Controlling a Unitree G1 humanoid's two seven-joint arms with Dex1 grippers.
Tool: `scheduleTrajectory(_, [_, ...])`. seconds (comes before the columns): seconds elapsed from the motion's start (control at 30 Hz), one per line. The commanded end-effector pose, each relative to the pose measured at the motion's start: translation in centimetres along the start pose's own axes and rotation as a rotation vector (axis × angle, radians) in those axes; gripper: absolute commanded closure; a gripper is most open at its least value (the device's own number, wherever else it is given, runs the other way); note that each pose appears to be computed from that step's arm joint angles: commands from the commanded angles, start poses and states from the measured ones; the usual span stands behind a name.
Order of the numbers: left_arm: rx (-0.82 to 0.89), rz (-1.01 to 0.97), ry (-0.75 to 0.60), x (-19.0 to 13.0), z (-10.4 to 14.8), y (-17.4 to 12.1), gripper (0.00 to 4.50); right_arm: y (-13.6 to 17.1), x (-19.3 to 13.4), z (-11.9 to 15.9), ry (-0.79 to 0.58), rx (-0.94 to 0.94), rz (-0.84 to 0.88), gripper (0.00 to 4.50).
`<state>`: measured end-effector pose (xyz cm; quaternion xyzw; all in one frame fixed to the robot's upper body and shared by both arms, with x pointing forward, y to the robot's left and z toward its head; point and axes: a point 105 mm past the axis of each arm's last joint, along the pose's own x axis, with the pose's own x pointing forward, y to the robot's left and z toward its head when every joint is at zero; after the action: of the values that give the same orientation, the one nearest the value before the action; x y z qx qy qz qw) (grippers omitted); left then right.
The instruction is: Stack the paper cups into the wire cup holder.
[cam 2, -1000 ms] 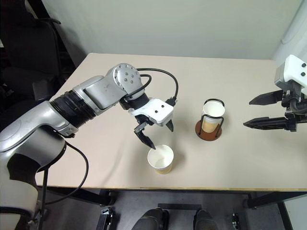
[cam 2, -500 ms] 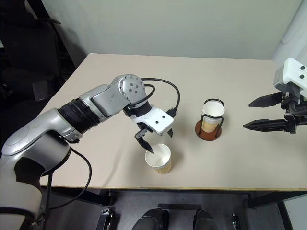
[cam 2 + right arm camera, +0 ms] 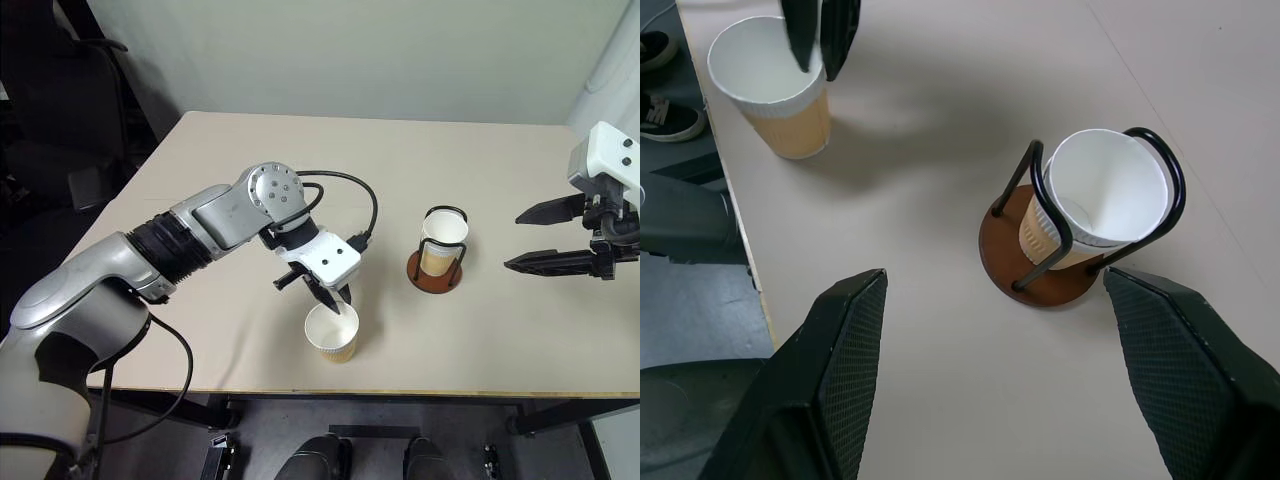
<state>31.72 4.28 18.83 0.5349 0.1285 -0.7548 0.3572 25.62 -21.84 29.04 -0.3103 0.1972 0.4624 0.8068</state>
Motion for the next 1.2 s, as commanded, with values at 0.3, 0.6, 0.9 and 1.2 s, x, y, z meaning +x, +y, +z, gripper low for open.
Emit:
scheduleTrajectory(0.3, [0.004,0.145,0.032,-5.2,-1.3,1.6,4.45,-3.5,0.6,1.4,-0.117,-0.151,-0.141,0.99])
scheduleTrajectory(0.6, [-0.042,0.185,0.031,-6.5,-1.9,1.5,4.45,-4.6,1.1,1.6,-0.172,-0.120,-0.082,0.99])
scheduleTrajectory(0.9, [-0.092,0.232,0.004,-7.6,-1.8,2.1,4.45,-4.5,0.7,2.7,-0.193,-0.198,-0.041,0.99])
scheduleTrajectory(1.2, [-0.102,0.243,-0.011,-7.7,-1.7,2.3,4.45,-4.6,1.0,2.1,-0.179,-0.206,-0.045,0.99])
